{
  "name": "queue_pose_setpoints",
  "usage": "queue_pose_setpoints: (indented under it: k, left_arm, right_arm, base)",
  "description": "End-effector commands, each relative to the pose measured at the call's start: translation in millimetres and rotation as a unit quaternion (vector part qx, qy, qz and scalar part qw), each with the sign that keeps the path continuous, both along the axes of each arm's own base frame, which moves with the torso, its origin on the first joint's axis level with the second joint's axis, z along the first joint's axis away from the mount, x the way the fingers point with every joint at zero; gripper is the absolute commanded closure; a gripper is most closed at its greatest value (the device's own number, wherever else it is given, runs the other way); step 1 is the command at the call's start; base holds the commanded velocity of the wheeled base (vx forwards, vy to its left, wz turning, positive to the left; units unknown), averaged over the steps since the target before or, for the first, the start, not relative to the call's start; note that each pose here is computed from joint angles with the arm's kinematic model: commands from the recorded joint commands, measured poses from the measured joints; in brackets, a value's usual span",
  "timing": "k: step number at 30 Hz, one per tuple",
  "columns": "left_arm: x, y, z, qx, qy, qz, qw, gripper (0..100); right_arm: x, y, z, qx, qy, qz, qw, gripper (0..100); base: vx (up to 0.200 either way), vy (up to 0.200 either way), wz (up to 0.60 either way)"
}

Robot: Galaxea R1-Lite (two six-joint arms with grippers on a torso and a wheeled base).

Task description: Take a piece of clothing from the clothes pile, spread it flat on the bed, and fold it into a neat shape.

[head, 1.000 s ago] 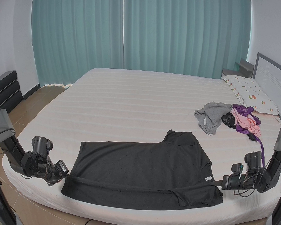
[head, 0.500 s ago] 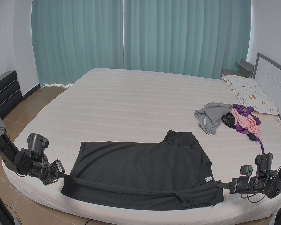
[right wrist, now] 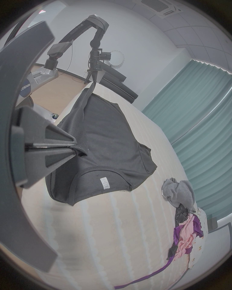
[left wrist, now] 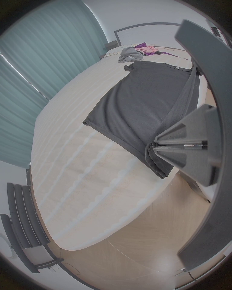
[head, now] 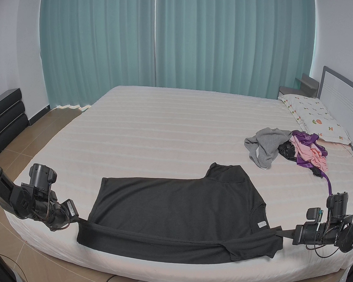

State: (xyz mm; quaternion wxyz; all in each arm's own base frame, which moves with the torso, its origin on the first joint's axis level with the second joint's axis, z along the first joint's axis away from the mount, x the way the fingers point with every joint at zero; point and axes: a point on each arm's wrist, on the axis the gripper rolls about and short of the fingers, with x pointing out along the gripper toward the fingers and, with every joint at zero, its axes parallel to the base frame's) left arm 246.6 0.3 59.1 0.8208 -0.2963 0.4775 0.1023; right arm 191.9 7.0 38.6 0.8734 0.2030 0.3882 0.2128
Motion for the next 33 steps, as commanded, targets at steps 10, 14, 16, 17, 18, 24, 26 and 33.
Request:
queue_pose_setpoints:
  k: [10, 14, 16, 17, 18, 24, 26, 33]
  left_arm:
    - [24, -1, -19, -0.016, 0.022, 0.017, 0.9995, 100]
    - [31, -1, -20, -0.024, 0.018, 0.024, 0.9993, 100]
    - [33, -1, -21, -0.025, 0.013, 0.024, 0.9993, 100]
    - [34, -1, -23, -0.025, 0.013, 0.023, 0.9993, 100]
    - [37, -2, -27, -0.025, 0.011, 0.023, 0.9994, 100]
    - [48, -1, -38, -0.024, 0.008, 0.025, 0.9994, 100]
    - [50, -2, -39, -0.027, 0.007, 0.024, 0.9993, 100]
    - [58, -2, -40, -0.04, 0.005, 0.045, 0.9982, 100]
  right_arm:
    - [35, 2, -12, -0.006, 0.006, 0.0, 1.0, 100]
    - [48, 5, -22, -0.01, 0.014, 0.001, 0.9998, 100]
    - [53, 4, -26, -0.013, 0.018, -0.002, 0.9997, 100]
    - [55, 4, -27, -0.013, 0.019, -0.002, 0.9997, 100]
    - [58, 4, -30, -0.015, 0.02, -0.004, 0.9997, 100]
    - [72, 7, -39, -0.025, 0.023, -0.006, 0.9994, 100]
    - [75, 8, -41, -0.026, 0.024, -0.005, 0.9994, 100]
    - [82, 10, -50, -0.024, 0.032, -0.002, 0.9992, 100]
  base:
    - [0.0, 0.0, 0.0]
    - [0.0, 0.0, 0.0]
    - [0.0, 0.0, 0.0]
    - [0.0, 0.0, 0.0]
    - [0.0, 0.0, 0.0]
    - [0.0, 0.0, 0.0]
    - [0.0, 0.0, 0.0]
    - [0.0, 0.0, 0.0]
